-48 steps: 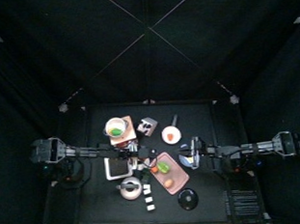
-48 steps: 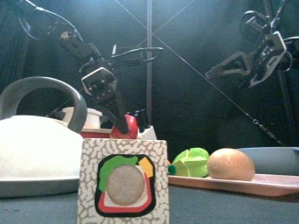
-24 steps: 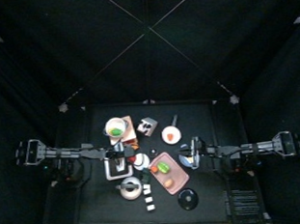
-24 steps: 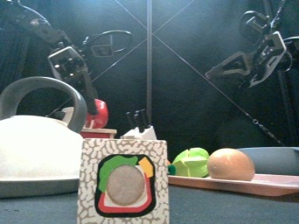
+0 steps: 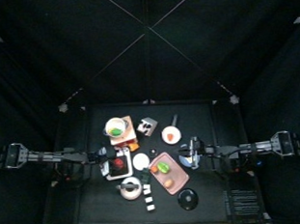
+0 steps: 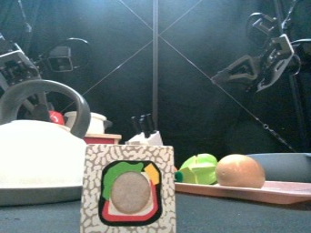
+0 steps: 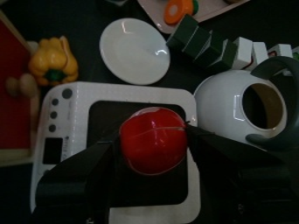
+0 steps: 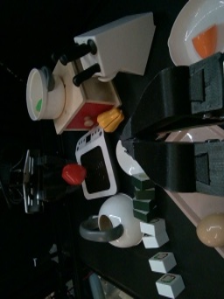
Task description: Place apple on stove
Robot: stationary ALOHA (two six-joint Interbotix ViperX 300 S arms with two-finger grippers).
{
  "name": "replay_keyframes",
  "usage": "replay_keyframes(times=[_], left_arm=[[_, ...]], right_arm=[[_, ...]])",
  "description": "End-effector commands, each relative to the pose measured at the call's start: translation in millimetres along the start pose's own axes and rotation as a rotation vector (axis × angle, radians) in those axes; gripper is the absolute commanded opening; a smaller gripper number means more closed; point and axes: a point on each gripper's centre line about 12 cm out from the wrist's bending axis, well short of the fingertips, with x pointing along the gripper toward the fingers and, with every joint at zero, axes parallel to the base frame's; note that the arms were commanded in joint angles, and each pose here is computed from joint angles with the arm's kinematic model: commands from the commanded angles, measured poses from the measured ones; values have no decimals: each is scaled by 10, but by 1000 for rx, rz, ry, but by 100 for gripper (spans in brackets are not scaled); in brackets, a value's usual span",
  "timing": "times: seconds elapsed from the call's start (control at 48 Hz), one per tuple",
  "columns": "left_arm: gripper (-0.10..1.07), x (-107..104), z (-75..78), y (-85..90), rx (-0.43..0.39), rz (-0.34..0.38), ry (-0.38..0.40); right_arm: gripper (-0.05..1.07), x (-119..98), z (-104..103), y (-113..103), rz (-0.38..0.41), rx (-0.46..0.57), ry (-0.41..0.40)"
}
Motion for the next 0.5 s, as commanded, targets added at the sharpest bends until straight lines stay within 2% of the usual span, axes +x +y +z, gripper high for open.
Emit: replay_keyframes(times=[0.0,0.188,0.333,0.479], left_arm=[[82,-10,47,-23,8,-7,-23],[82,12,-22,3,6,0,-9],[83,55,-46,23,-6,5,-28],[87,135,-65,50,-11,18,-26]], right_arm=[[2,66,99,-9,-5,3,-28],[2,132,69,-16,-7,1,-9],[2,144,66,-16,-8,1,-8],[2,144,64,-16,-8,1,-6]])
